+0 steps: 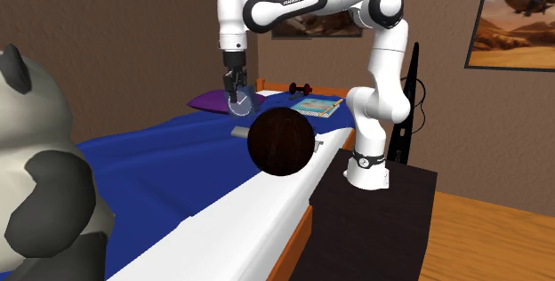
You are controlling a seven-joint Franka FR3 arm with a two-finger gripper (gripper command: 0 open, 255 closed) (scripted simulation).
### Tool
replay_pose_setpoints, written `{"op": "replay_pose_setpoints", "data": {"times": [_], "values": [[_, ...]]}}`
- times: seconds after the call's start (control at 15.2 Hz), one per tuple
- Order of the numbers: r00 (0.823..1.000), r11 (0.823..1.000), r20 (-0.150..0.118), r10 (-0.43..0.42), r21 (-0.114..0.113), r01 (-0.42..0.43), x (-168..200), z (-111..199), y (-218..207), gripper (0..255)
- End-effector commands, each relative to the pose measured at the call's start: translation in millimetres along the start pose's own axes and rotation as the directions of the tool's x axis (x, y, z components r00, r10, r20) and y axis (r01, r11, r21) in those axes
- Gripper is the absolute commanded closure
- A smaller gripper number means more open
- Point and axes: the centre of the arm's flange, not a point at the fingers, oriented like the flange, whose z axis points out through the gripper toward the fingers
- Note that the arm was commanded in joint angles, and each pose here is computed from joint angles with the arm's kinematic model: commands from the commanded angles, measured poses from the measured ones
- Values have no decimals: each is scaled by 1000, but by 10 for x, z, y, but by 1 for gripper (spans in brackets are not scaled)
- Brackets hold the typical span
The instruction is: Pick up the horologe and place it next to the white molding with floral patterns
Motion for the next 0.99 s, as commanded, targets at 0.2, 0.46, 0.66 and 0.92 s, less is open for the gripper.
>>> {"op": "replay_pose_setpoints", "data": {"times": [0.2,0.46,0.66,0.92], "values": [[1000,1000,2,-1,-1,1,-73,14,654,255],[1000,1000,2,-1,-1,1,-127,17,1179,255],[1000,1000,2,-1,-1,1,-168,20,1573,255],[1000,1000,2,-1,-1,1,-222,24,2098,255]]}}
